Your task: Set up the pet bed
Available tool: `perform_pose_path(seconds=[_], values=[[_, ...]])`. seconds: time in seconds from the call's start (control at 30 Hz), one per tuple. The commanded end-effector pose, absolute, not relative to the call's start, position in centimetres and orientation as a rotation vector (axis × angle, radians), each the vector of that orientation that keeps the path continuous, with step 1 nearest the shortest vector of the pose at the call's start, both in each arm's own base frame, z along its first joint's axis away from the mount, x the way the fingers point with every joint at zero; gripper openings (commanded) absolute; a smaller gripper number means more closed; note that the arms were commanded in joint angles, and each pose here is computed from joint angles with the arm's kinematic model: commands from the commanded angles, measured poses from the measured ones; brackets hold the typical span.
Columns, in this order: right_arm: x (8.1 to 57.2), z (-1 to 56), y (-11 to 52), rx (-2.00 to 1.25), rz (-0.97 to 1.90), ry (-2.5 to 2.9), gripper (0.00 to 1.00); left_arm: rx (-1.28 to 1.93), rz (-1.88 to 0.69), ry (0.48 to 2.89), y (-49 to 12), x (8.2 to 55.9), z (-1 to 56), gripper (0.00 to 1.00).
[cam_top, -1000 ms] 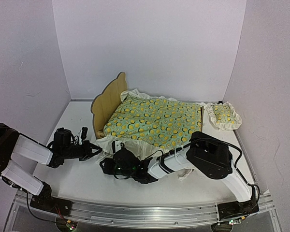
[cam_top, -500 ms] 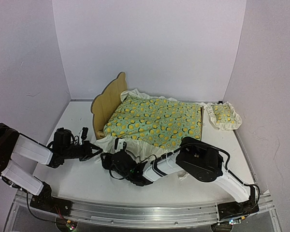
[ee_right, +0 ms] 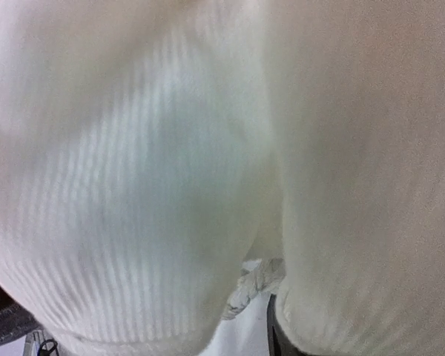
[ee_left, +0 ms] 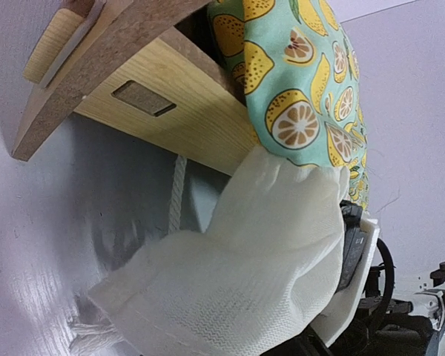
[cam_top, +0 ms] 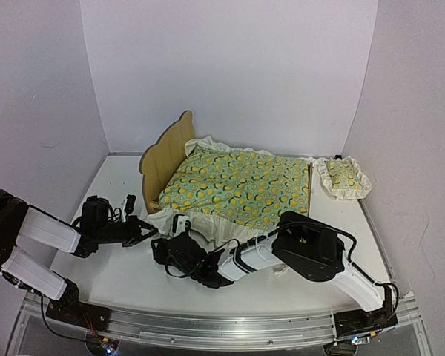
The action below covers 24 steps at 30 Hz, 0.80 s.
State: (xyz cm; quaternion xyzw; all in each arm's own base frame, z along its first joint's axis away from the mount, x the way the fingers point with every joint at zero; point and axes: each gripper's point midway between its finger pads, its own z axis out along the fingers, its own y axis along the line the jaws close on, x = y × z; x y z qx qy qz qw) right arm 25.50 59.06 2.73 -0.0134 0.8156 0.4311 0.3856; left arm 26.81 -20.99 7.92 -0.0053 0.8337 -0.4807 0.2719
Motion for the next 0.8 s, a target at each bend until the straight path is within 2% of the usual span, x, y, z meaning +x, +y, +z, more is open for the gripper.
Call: perform_pose_path(seconds=[0.0,0.33,0.43,0.6,0.67,0.77], values=[[24.0,2.6,59.0,-0.079,1.059,2.147,0.43,0.066,-1.315,2.154,-21.5,27.4,10.2,0.0],[25.4,1.9,60.2,-0.026,1.035,2.108,0.4,0.075,-1.331,2.166,-21.7,27.2,10.0,0.0],[25.9,1.5,60.4,-0.003,1.009,2.099,0.36,0.075,-1.331,2.163,-21.6,27.2,10.1,0.0],[26.4,0.4,60.2,0.034,0.967,2.111,0.14,0.075,-1.334,2.16,-21.6,27.1,10.3,0.0],[26.4,0.8,59.9,0.004,0.938,2.106,0.0,0.067,-1.324,2.15,-21.5,27.2,10.5,0.0],[24.9,0.8,57.5,-0.116,0.887,2.162,0.0,-0.01,-1.228,2.122,-20.0,28.2,11.0,0.0]])
